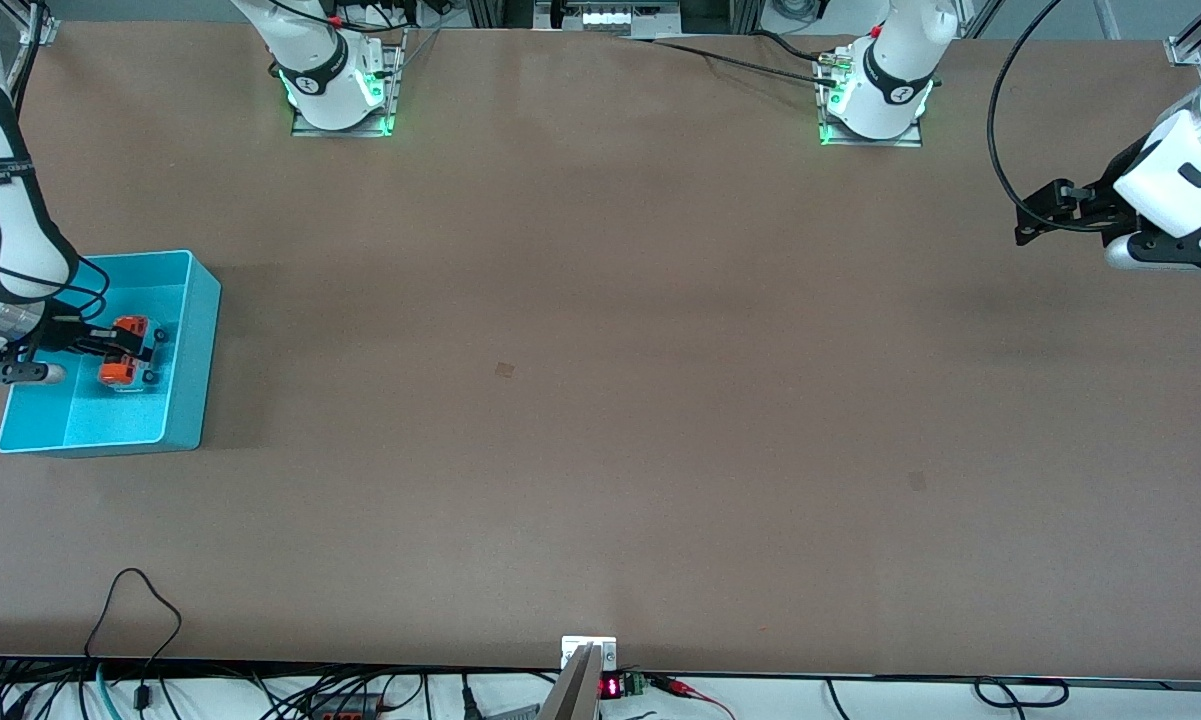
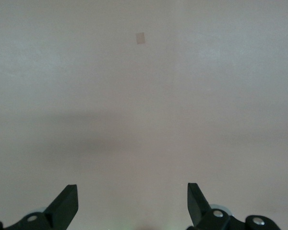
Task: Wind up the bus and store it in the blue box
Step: 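Lower the bus into the blue box with the right gripper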
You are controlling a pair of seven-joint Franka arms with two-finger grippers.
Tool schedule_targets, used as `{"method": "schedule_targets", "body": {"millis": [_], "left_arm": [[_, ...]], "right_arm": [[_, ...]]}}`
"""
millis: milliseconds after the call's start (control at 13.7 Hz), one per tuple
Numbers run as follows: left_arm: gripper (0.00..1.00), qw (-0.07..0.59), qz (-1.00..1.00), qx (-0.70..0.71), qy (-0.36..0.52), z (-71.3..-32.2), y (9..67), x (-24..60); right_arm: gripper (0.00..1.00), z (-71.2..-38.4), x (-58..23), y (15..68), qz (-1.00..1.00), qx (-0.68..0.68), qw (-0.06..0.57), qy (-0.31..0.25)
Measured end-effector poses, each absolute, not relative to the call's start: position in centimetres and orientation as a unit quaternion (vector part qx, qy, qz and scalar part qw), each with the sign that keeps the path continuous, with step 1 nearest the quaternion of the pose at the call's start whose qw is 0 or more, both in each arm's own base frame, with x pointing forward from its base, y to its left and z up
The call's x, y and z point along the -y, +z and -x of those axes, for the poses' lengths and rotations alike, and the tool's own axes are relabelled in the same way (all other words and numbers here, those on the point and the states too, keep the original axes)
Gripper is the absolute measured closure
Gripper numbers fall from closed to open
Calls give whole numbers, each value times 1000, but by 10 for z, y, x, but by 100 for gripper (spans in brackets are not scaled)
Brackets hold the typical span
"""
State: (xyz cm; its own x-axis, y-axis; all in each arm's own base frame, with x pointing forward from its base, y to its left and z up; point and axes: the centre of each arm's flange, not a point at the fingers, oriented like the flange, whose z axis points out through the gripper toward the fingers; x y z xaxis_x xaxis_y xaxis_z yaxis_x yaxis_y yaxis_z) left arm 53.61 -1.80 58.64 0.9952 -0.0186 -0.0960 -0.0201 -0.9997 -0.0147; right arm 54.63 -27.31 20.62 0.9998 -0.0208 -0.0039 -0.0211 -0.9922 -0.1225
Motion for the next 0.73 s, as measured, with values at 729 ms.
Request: {"method": "schedule_targets", "body": {"millis": [729], "left_arm": [[0,8,999,-10,50,-537,585,18]], "right_arm": [[9,-554,274,196,999,4,40,-9]]}}
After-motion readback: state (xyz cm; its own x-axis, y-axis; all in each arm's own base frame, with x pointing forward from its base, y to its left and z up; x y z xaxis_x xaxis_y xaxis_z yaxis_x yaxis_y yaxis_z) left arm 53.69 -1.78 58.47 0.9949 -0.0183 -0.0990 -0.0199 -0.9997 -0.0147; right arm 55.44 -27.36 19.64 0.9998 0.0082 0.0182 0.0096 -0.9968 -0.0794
